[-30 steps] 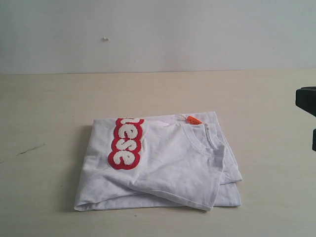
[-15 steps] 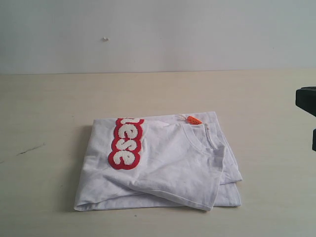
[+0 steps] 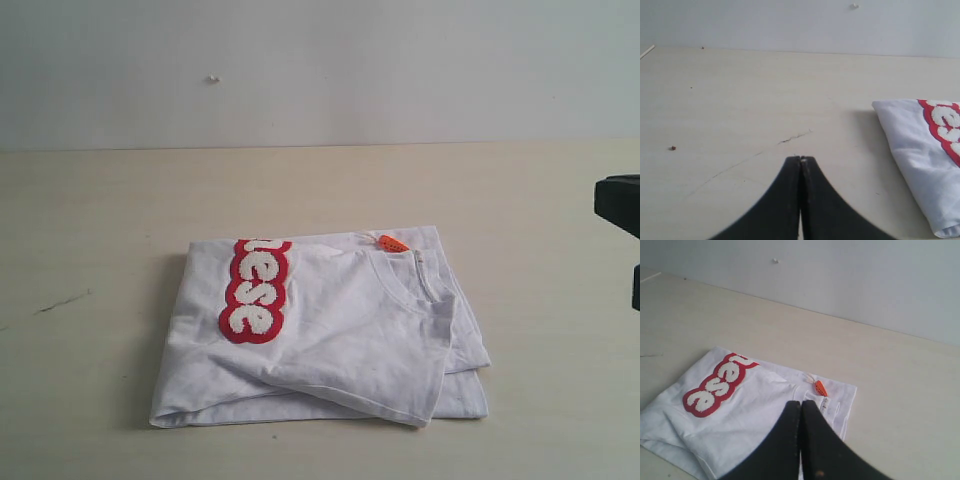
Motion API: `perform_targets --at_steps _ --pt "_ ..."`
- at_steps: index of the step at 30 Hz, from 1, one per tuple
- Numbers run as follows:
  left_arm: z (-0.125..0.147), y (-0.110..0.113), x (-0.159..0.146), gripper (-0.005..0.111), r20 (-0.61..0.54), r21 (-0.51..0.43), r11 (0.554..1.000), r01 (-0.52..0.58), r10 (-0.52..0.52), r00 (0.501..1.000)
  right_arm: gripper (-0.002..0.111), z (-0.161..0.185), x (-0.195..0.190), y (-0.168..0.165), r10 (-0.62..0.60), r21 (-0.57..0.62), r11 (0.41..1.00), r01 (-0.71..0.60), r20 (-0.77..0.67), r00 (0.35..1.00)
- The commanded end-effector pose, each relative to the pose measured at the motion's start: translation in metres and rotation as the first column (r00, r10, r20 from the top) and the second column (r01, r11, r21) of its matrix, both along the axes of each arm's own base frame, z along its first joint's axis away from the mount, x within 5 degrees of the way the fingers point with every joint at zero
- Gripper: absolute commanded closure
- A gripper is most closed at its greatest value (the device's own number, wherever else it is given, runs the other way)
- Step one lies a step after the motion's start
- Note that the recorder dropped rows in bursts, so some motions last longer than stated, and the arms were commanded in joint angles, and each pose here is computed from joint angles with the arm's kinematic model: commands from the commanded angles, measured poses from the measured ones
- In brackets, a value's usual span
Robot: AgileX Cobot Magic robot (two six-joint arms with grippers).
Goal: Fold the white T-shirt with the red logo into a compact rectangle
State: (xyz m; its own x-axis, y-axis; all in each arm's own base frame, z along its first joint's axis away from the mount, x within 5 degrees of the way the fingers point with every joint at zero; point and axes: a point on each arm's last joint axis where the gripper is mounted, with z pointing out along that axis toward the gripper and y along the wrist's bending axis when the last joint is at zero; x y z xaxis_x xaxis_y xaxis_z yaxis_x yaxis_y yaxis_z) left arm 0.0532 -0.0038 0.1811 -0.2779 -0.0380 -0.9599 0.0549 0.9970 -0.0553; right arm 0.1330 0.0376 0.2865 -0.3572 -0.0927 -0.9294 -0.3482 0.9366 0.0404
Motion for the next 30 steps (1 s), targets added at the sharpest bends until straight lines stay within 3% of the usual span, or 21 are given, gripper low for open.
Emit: perform_targets --at_steps 1,7,12,22,30 --pt "0.000 0.000 0.000 0.107 0.010 -0.014 1.000 -0.001 0.001 1.000 0.108 0.001 -0.002 0.001 0.000 0.021 1.000 0.000 0.008 1.000" --pt "0.000 0.000 0.000 0.107 0.010 -0.014 1.000 -0.001 0.001 1.000 0.108 0.010 -0.011 -0.002 -0.012 0.030 1.000 0.010 0.080 0.997" --pt "0.000 0.000 0.000 0.107 0.010 -0.014 1.000 -0.001 0.001 1.000 0.108 0.017 -0.029 -0.014 -0.058 -0.099 0.992 0.083 0.231 0.971" --pt "0.000 0.000 0.000 0.107 0.010 -0.014 1.000 -0.001 0.001 1.000 0.108 -0.018 -0.052 -0.040 -0.367 0.029 0.926 0.376 0.296 0.882" --pt "0.000 0.000 0.000 0.107 0.010 -0.014 1.000 -0.001 0.001 1.000 0.108 -0.052 -0.067 -0.044 -0.469 0.097 0.881 0.462 0.289 0.834"
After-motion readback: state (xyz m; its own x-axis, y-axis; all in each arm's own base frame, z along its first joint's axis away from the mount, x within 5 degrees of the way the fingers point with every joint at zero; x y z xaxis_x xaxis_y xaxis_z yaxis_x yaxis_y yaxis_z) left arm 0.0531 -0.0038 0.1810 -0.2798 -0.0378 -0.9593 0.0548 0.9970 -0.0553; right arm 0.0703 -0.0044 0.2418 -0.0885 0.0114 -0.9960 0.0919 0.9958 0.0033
